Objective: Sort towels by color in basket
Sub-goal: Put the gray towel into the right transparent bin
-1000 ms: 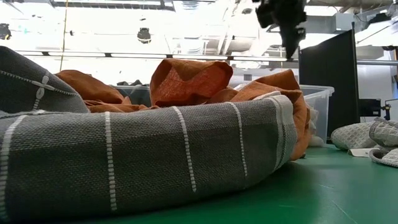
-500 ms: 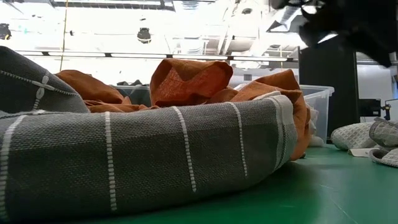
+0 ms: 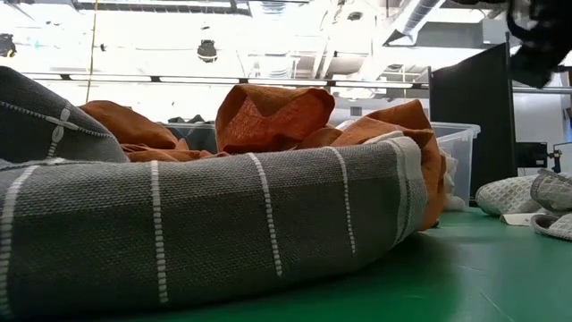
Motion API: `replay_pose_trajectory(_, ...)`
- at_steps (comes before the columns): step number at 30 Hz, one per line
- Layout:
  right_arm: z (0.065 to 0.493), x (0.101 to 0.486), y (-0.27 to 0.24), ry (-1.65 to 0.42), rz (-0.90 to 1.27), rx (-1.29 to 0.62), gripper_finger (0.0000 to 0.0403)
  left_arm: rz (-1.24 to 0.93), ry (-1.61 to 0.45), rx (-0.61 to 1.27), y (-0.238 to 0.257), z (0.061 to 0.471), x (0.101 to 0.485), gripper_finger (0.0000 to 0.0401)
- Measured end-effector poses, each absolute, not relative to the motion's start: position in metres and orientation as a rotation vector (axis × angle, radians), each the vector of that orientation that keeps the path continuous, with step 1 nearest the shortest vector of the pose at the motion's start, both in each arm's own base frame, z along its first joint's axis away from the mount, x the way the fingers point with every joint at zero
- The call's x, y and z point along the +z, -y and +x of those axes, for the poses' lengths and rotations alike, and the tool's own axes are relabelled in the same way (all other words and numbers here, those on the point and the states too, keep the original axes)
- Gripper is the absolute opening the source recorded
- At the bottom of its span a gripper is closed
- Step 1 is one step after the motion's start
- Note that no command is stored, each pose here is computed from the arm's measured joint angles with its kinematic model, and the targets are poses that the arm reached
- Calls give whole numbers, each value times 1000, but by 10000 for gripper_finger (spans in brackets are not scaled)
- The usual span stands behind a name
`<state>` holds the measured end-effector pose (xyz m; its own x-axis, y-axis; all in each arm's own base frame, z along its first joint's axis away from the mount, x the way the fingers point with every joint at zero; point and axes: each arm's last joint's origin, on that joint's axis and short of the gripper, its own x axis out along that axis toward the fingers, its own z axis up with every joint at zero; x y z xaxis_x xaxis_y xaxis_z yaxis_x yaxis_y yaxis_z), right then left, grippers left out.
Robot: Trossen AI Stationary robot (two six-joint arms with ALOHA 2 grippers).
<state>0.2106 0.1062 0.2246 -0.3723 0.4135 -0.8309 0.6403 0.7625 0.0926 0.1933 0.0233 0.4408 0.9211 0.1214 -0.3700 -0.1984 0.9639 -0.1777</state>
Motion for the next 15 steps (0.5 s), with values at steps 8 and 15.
replay_pose_trajectory(8, 203, 196, -120, -2000, 889, -394, 298, -215, -366, 159, -23, 193, 441, 247)
replay_pose_trajectory(15, 194, 174, -125, -1977, 909, -416, 269, -203, -366, 156, -23, 193, 441, 247)
